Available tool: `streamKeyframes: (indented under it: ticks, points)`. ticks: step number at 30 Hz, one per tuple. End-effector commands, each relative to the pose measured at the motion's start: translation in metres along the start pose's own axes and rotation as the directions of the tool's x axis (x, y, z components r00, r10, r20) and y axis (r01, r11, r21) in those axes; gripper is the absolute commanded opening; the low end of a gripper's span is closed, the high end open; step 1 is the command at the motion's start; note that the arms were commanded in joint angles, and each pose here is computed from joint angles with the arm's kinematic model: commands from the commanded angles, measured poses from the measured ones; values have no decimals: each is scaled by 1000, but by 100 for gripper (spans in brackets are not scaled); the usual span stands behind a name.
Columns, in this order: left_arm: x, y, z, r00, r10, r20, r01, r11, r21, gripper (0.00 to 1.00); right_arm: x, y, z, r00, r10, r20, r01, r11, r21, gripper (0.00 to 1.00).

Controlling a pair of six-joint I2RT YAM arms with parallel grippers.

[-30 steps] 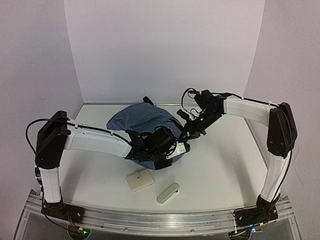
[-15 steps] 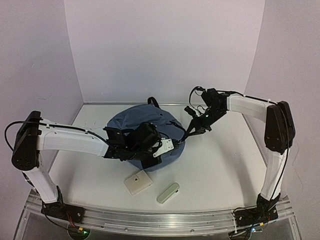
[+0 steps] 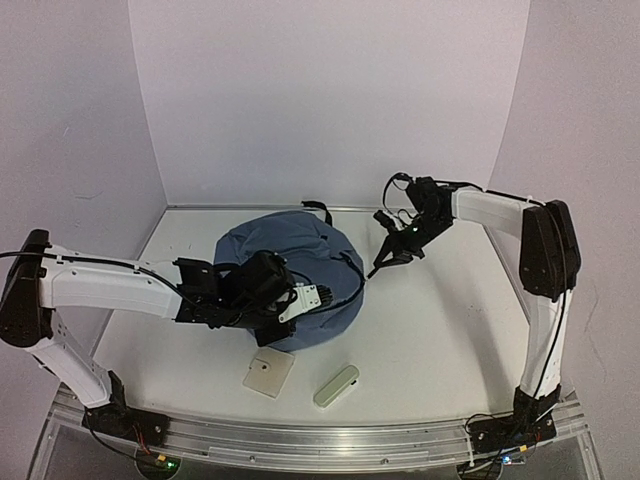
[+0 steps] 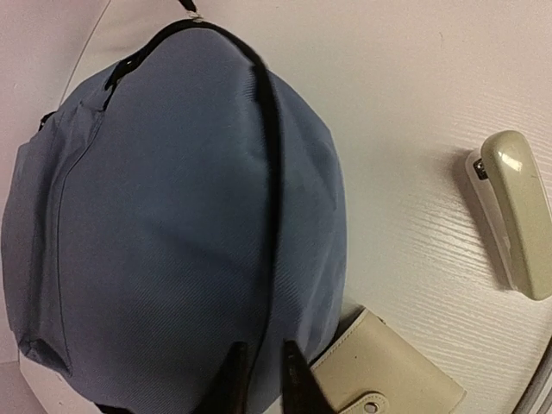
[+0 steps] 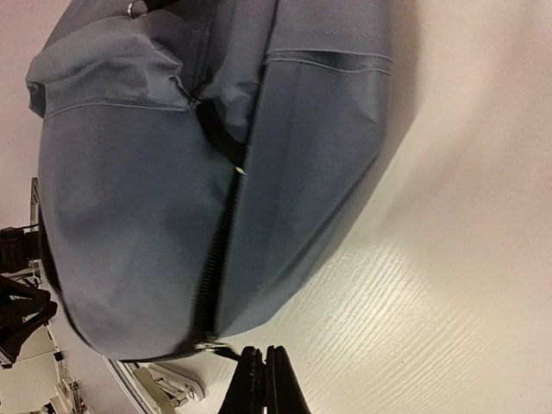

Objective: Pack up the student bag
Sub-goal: Zip the student bag at the center of the board.

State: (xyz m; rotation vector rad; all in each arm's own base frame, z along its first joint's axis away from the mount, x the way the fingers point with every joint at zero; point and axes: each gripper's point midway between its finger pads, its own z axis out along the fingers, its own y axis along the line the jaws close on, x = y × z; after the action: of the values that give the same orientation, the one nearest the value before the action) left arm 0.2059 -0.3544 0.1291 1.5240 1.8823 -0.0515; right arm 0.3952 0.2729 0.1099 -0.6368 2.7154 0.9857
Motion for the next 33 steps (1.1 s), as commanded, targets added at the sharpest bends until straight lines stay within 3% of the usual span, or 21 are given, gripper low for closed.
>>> streamKeyframes:
  ticks: [1, 13, 21, 28, 31, 33]
  points:
    - [-25, 13, -13, 997, -61, 44, 63, 997, -37, 44, 1, 55, -8, 998, -50, 25, 52, 995, -87, 0]
    - [-105, -11, 23, 985, 26, 169, -22, 999, -26, 59, 5, 99, -14, 995, -94, 43, 99, 985, -142, 0]
    - [-112, -5, 62, 988, 105, 117, -91, 989, -119, 57, 6, 109, -21, 996, -79, 50, 86, 981, -174, 0]
    - [-108, 18, 77, 988, 146, 50, -126, 952, -279, 45, 10, 115, -23, 997, -58, 46, 66, 976, -205, 0]
    - [-108, 21, 77, 989, 141, 46, -122, 947, -297, 35, 14, 114, -19, 999, -38, 36, 45, 975, -217, 0]
    - [-108, 22, 74, 990, 131, 51, -110, 947, -300, 20, 14, 112, -17, 999, -36, 33, 43, 976, -212, 0]
